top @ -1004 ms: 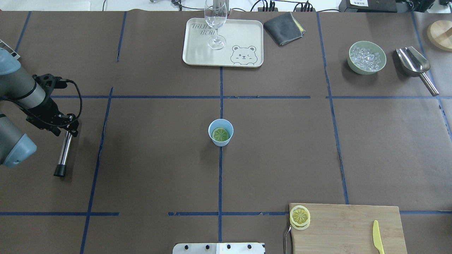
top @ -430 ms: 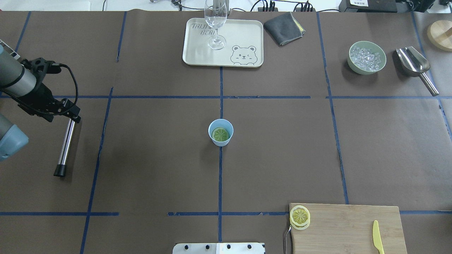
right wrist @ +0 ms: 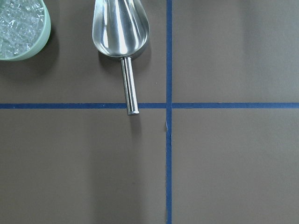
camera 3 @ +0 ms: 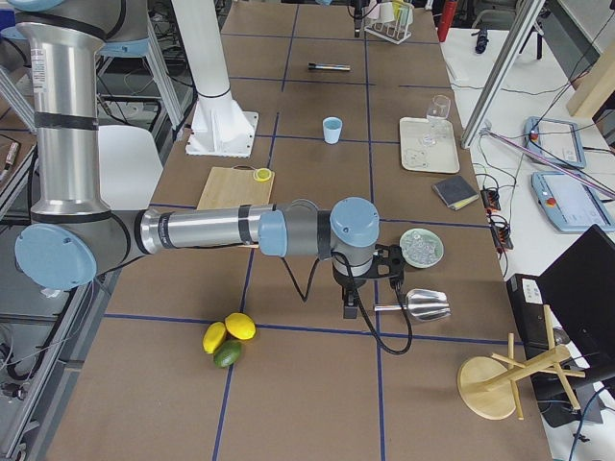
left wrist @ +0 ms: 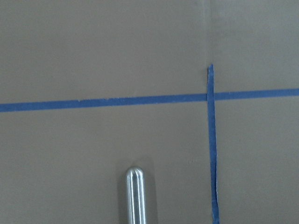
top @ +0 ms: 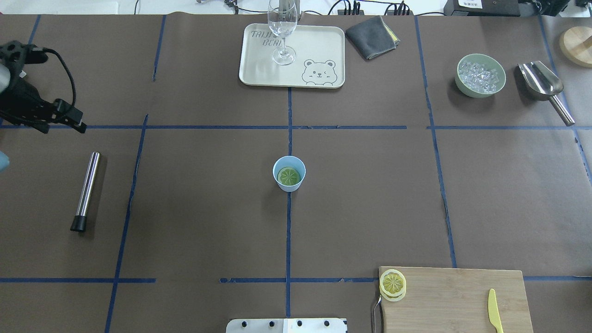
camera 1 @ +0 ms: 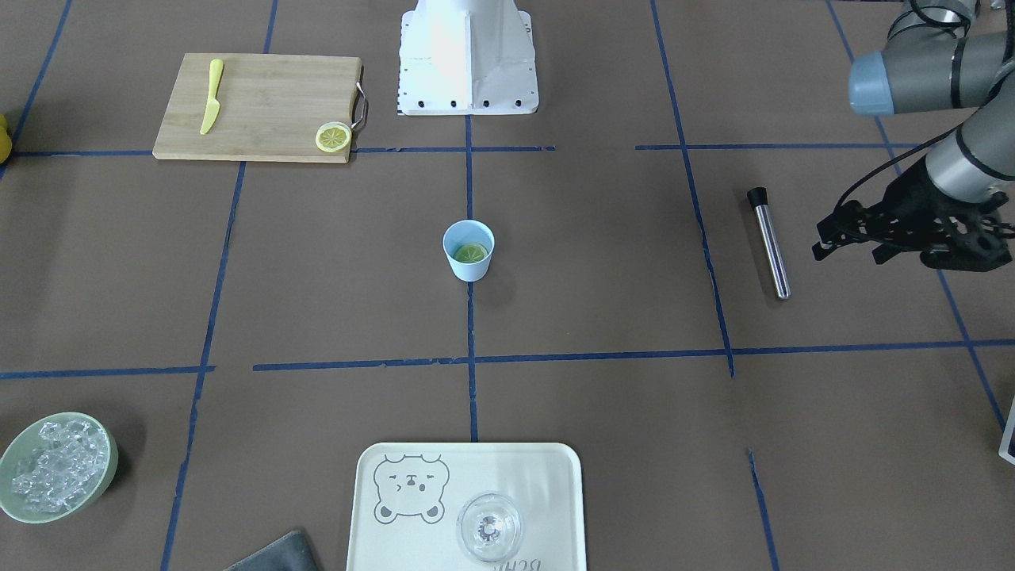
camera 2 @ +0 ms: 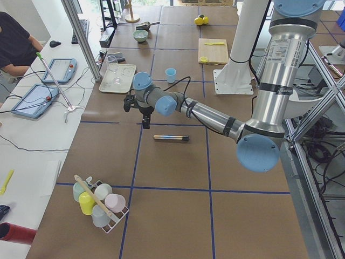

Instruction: Squeeze lemon into cup

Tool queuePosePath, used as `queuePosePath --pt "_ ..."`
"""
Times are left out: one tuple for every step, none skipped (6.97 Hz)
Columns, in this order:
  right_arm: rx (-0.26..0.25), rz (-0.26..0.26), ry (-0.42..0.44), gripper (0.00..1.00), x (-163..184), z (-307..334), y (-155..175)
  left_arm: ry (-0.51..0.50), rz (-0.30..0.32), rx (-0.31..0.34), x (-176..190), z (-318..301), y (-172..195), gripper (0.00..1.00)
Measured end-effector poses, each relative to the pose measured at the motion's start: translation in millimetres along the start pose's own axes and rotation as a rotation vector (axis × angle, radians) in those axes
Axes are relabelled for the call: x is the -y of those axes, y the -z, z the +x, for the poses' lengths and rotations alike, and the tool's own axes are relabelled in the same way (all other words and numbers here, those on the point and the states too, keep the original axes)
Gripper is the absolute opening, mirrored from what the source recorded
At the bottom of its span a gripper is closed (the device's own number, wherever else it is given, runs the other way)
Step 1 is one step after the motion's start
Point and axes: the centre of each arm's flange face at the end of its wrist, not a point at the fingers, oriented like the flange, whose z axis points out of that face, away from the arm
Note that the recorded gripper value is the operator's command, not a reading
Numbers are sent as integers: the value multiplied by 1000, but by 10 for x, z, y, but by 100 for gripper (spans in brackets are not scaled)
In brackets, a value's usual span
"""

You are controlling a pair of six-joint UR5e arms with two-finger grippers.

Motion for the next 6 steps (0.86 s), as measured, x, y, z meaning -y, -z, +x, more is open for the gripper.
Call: queuePosePath --pt "1 2 2 100 2 -12 10 5 36 2 51 -136 199 100" --pt "1 3 3 100 3 -17 15 -20 67 11 99 -336 377 100" --pt "1 3 3 100 3 -19 18 -70 84 31 103 -585 485 100" --pt "1 4 3 100 2 -17 21 -126 85 57 90 -879 514 100" --pt "2 3 1 100 -2 -14 18 -180 76 88 95 -1303 522 100" --pt "2 2 -1 100 -4 -12 15 -219 60 113 26 -1769 516 100"
